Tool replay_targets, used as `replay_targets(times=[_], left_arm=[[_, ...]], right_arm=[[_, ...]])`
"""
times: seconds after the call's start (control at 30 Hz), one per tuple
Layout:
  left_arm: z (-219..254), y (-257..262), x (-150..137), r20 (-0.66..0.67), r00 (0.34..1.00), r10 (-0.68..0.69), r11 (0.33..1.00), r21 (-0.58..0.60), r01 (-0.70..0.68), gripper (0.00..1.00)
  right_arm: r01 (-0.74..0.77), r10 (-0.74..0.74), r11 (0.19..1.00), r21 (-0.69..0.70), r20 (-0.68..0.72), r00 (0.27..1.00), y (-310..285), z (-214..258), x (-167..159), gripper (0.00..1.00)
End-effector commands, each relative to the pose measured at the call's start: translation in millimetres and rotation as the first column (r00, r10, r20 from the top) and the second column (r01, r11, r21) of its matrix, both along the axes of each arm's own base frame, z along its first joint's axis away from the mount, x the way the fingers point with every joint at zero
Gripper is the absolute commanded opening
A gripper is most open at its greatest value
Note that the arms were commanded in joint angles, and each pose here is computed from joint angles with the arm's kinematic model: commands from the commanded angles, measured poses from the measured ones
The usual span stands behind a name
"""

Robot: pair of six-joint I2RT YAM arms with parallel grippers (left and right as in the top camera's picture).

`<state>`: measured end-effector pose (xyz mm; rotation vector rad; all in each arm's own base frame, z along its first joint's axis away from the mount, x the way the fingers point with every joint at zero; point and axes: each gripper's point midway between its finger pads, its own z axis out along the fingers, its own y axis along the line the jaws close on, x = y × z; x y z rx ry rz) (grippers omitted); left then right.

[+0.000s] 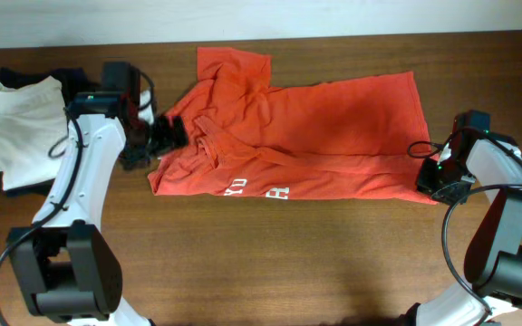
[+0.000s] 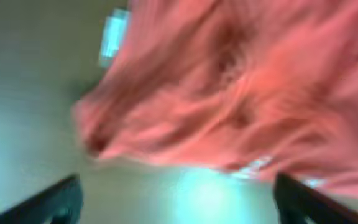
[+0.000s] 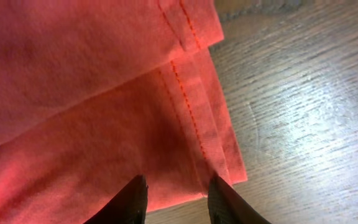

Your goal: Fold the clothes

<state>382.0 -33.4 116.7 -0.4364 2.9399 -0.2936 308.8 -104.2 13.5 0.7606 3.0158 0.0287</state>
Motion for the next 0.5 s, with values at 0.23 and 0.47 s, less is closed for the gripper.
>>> replay_targets(times=[0.23, 0.47], left_arm=[[-95, 25, -17, 0.019, 0.998, -0.052, 0.987, 0.152, 0.049, 0.77], [-123, 35, -23, -0.047, 0.999, -0.015, 0.979, 0.202, 0.024, 0.65]], right_arm=[[0.003, -0.003, 1.000, 0.004, -0.006, 1.000, 3, -1, -2, 0.36], [0.005, -0.006, 0.999, -0.034, -0.051, 0.999, -4, -1, -12, 0.36]])
